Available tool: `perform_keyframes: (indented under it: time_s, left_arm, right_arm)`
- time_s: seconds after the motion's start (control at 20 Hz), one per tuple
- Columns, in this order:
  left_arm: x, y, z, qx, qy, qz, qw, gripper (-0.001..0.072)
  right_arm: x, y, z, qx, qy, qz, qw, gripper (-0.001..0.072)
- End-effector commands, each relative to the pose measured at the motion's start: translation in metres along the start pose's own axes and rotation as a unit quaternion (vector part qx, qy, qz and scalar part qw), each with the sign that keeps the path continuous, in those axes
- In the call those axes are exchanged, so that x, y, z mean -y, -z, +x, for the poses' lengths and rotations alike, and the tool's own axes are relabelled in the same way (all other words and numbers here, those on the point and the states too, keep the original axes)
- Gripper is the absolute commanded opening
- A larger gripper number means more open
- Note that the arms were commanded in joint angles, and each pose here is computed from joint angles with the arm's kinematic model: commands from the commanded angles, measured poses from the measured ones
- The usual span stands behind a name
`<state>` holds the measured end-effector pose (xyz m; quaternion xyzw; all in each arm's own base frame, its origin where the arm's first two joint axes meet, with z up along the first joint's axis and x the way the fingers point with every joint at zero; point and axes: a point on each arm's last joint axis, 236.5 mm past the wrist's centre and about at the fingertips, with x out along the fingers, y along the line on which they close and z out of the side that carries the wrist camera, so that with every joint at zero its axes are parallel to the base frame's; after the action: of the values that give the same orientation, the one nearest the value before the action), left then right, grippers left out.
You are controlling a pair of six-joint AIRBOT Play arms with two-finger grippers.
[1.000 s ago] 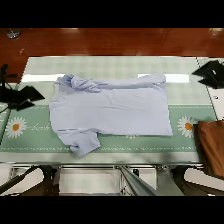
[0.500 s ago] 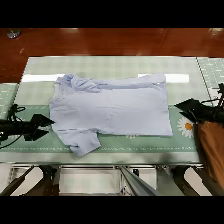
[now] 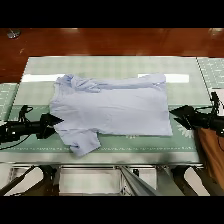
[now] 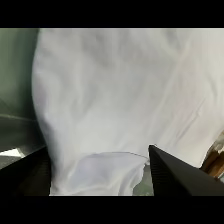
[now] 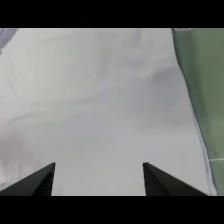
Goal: Fold the shirts.
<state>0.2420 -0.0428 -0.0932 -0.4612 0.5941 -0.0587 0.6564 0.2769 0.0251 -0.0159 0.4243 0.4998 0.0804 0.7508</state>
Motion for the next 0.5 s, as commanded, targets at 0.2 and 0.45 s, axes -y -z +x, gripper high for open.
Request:
perform_keyframes:
  time_s: [0.2,0.45]
  left_arm:
    - [0.021,-0.006,-0.003,-0.019,0.014,0.079,0.997,0.0023]
    - [0.021,-0.007,-0.003,-0.017,0.014,0.086,0.996,0.0023]
  right_arm:
    - [0.057,-0.029,-0.044,0.043,0.122,0.063,0.99,0.063]
    - [0.093,0.039,-0.021,-0.046,0.154,0.128,0.979,0.063]
